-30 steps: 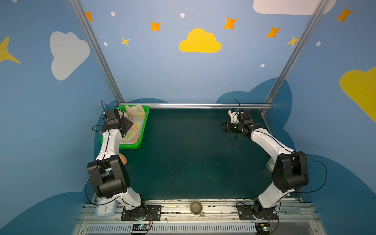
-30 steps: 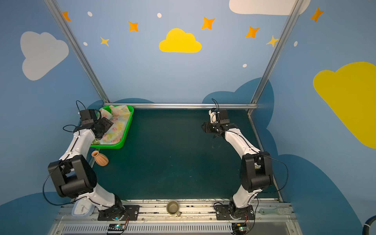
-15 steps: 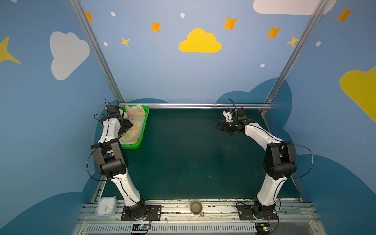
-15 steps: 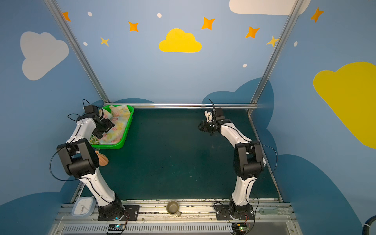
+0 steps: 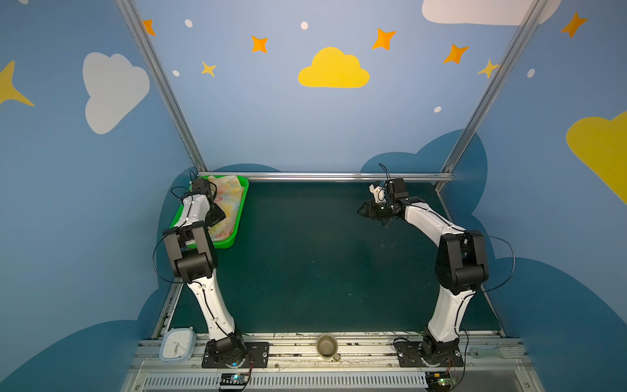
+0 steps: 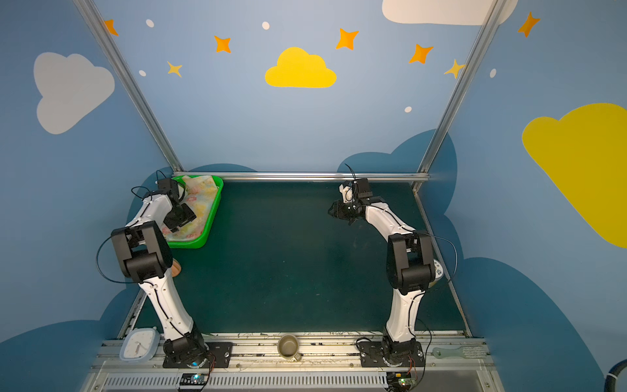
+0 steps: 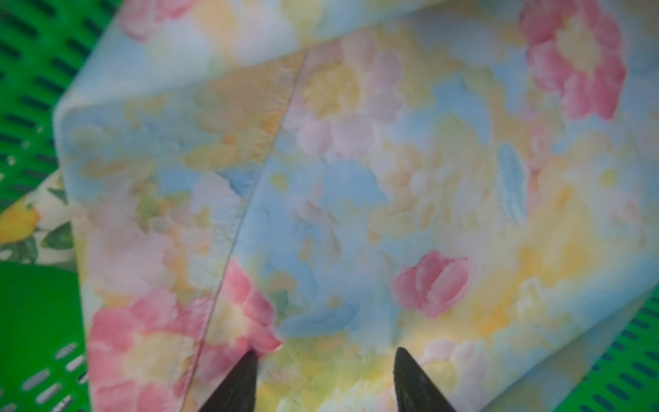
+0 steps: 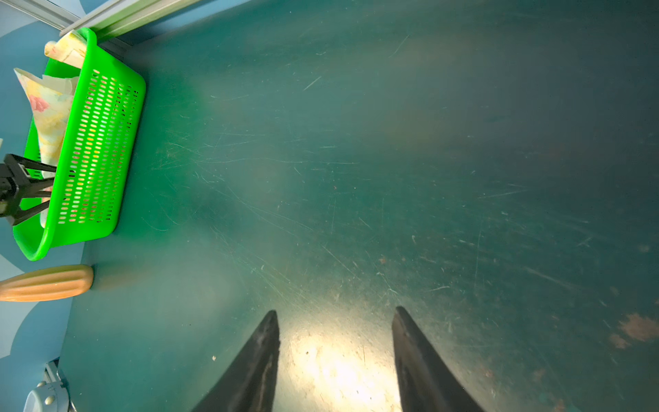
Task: Fold and stack skirts
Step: Pick up the skirt from the basket.
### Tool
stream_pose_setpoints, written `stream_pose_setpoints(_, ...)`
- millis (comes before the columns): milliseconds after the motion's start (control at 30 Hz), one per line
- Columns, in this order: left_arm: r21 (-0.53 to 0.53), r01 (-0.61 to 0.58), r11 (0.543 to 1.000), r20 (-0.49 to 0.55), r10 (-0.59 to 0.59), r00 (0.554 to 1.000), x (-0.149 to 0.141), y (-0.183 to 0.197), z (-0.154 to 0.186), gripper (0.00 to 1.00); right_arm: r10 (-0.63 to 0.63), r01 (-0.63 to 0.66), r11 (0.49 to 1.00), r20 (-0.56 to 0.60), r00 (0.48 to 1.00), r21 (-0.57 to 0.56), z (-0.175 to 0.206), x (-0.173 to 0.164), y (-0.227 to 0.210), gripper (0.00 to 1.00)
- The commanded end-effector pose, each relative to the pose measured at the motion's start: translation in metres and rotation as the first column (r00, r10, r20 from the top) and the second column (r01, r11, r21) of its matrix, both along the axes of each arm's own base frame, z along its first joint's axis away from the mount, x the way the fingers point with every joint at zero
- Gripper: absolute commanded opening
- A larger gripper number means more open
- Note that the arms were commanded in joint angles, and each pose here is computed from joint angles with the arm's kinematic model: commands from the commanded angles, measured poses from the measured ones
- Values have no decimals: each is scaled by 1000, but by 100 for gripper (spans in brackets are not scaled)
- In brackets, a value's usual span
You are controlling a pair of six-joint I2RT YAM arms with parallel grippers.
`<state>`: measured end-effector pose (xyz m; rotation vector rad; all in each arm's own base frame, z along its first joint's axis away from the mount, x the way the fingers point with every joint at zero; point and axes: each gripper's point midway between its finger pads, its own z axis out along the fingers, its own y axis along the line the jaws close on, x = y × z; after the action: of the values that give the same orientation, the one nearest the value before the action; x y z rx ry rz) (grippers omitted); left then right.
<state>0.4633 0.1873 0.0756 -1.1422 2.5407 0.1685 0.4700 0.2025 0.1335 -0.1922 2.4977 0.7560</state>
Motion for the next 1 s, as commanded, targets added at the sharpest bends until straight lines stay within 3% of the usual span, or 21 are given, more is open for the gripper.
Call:
stream_pose_setpoints(0, 33, 5, 999, -33, -4, 999, -2, 7, -1, 48, 11, -11, 1000, -31, 999, 6, -3, -1, 4, 50)
stream_pose_setpoints(100, 37, 13, 999, -38, -11, 999, 0, 7, -3, 32, 13, -12, 1000, -33, 999, 7, -3, -1, 5, 50)
stream_pose_setpoints(200, 41, 17, 999, -36, -15, 999, 0, 6, -1, 5, 9, -9, 1000, -34, 999, 8, -3, -1, 5, 49)
stream_pose_setpoints(467, 57, 40, 998, 24, -42, 999, -1, -3, 24, 4, 13, -12, 1000, -40, 999, 21, 0, -3, 6, 48)
stream_pose_setpoints(500, 57, 41, 998, 24, -43, 999, -3, -4, 25, 14, 14, -13, 1000, -40, 999, 22, 1, -4, 7, 48)
stream_pose_setpoints(533, 60, 37, 998, 17, -38, 999, -6, -4, 27, 48, 14, -13, 1000, -41, 999, 24, 1, -4, 7, 48)
stream_pose_setpoints(567, 63, 30, 998, 6, -30, 1000, -9, -2, 27, 65, 15, -14, 1000, -39, 999, 25, 0, -4, 7, 48)
stream_pose_setpoints(667, 64, 49, 997, -27, -48, 999, -12, -3, 20, 89, 19, -18, 999, -43, 999, 31, -1, -4, 8, 48)
stream_pose_setpoints(967, 35, 58, 998, -95, -54, 994, -4, 0, -12, 89, 22, -21, 1000, -50, 999, 21, -6, -1, 8, 48)
